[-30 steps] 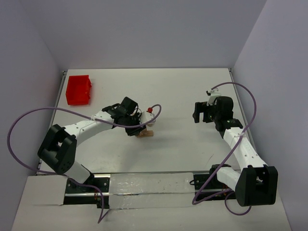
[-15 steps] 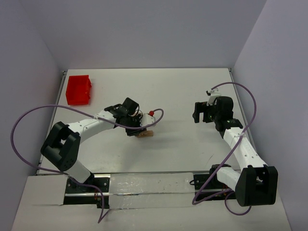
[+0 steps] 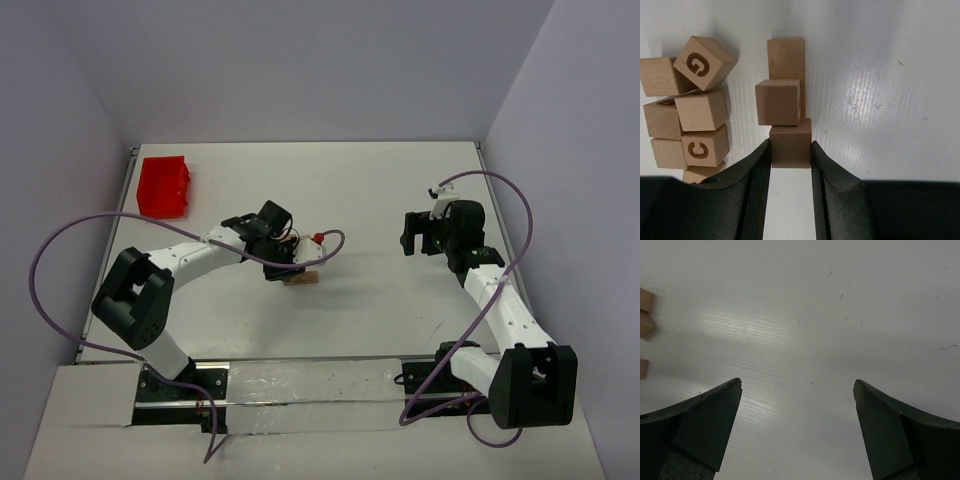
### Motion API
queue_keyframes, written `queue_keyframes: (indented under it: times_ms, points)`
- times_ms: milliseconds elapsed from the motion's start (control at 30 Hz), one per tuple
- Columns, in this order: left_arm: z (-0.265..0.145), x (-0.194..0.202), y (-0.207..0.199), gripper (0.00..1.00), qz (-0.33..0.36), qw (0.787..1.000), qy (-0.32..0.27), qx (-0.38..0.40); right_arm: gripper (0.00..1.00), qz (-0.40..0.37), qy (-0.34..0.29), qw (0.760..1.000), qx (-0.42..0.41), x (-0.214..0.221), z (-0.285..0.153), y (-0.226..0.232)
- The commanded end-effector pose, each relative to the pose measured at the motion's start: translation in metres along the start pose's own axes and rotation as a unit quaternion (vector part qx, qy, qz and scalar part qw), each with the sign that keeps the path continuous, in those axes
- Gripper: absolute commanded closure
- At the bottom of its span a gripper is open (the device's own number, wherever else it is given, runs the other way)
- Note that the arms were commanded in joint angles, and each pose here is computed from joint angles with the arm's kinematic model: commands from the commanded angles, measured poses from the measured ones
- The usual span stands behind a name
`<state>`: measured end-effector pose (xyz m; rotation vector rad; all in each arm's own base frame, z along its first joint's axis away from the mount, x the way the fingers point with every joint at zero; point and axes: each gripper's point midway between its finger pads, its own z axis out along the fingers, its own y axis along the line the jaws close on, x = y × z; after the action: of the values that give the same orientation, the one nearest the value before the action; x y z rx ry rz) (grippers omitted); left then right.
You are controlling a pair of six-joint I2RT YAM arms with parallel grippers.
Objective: Build the wood block tower
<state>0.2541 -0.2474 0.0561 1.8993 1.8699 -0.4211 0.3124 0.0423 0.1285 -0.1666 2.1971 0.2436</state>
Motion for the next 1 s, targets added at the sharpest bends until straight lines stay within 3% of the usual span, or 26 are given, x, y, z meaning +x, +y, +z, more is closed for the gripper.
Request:
queue_keyframes:
  times_ms: [0,600,867,967]
  points:
    - [-0.0032,-0.0175,0.0045,0.8,0.023,0.999,-0.024,0.011,0.0,-0.006,-0.034,0.999,0.001,-0.0269,-0.0072,-0.0003]
    - [0.0007,-0.0165,0.0136,0.73,0.022,1.0,-0.02,0.008,0.0,-0.007,-0.032,0.999,-0.001,-0.0264,-0.0062,0.0003]
    - [0.0031,-0.0142,0.0126,0.66,0.022,1.0,-0.017,0.011,0.0,-0.007,-0.031,1.0,0.0,-0.0262,-0.0057,-0.0004]
    - [0.0042,-0.0125,0.0127,0.57,0.022,1.0,-0.015,0.01,0.0,-0.006,-0.029,1.0,-0.001,-0.0254,-0.0052,0.0]
